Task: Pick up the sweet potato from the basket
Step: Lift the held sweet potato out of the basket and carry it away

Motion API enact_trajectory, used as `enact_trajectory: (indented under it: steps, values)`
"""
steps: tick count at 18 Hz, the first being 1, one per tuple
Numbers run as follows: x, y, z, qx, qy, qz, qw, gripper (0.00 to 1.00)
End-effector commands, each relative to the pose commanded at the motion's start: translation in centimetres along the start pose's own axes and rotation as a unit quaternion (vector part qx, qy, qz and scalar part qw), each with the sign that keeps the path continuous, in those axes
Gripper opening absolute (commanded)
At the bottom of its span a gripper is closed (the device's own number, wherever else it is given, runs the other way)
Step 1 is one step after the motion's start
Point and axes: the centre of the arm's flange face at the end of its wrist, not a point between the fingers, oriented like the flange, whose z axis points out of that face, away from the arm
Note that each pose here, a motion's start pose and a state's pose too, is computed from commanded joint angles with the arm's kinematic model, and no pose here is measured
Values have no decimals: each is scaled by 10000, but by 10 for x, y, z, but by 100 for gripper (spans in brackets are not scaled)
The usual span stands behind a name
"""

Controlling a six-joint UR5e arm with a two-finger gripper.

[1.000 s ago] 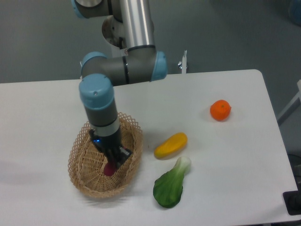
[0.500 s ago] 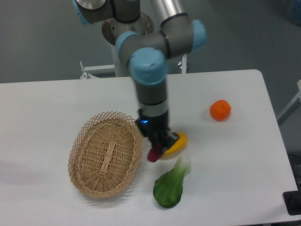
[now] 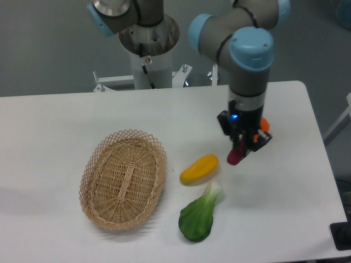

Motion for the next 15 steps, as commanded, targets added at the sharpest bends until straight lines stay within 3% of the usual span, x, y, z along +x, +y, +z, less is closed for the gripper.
enact_trajectory:
  steps: [15]
  values:
    - [-11,7,-10,70,-145,-78,9998,14]
